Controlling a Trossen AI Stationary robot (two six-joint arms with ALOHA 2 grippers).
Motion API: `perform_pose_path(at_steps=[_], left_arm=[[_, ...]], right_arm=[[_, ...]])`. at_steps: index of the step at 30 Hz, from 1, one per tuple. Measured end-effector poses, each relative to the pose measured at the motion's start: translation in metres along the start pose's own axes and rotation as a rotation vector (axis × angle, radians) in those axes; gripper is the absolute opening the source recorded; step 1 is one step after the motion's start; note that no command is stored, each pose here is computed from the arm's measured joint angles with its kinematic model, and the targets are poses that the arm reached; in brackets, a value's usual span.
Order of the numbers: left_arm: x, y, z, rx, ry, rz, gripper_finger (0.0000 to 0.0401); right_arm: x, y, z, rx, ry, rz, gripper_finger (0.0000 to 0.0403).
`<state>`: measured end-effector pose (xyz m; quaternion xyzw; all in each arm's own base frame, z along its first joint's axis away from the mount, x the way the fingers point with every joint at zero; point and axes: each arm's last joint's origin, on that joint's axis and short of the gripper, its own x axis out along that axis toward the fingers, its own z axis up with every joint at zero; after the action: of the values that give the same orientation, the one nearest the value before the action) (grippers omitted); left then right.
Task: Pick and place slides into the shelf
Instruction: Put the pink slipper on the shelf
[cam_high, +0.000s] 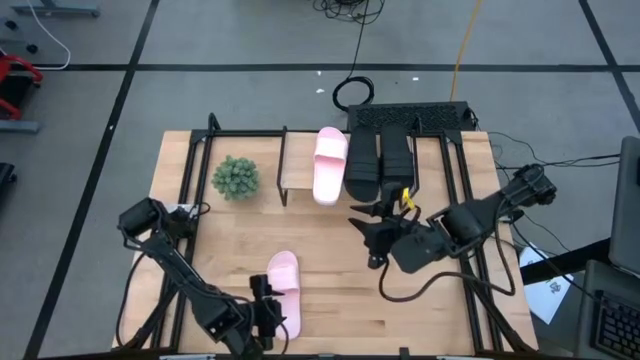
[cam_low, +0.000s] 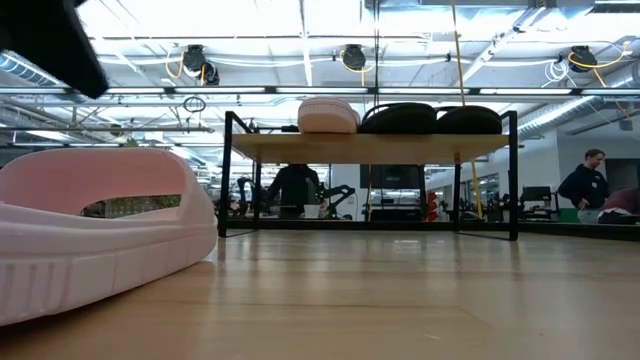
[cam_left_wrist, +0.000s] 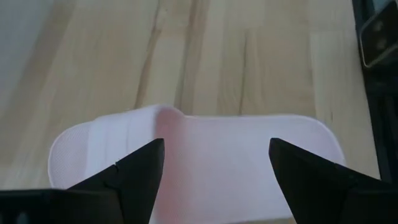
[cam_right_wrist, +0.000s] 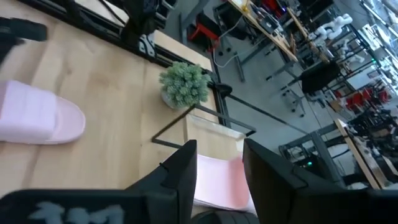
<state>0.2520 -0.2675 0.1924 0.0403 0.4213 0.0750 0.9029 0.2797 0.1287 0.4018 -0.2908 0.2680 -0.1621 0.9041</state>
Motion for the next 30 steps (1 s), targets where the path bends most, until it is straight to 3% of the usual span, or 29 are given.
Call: perform_pose_path(at_steps=[11,16,24,30], left_arm=[[0.003,0.004,0.003,-0.045,-0.024,0.042,0.0294],[0.019,0.002,-0.002,-0.049,0.017,0.064,0.0294],[0.034,0.023,-0.006,-0.069,0.103,0.217,0.0294],[0.039,0.034,-0.004,-0.063,0.151,0.264,0.0294]], right_arm=[[-0.014,0.012,0.002,0.027,-0.035,0.046,0.0118],[-0.018,0.015,0.003,0.021,-0.045,0.058,0.0118],[-0.02,0.017,0.003,0.001,-0.048,0.065,0.0118],[-0.02,0.017,0.003,-0.017,-0.047,0.065,0.0118]])
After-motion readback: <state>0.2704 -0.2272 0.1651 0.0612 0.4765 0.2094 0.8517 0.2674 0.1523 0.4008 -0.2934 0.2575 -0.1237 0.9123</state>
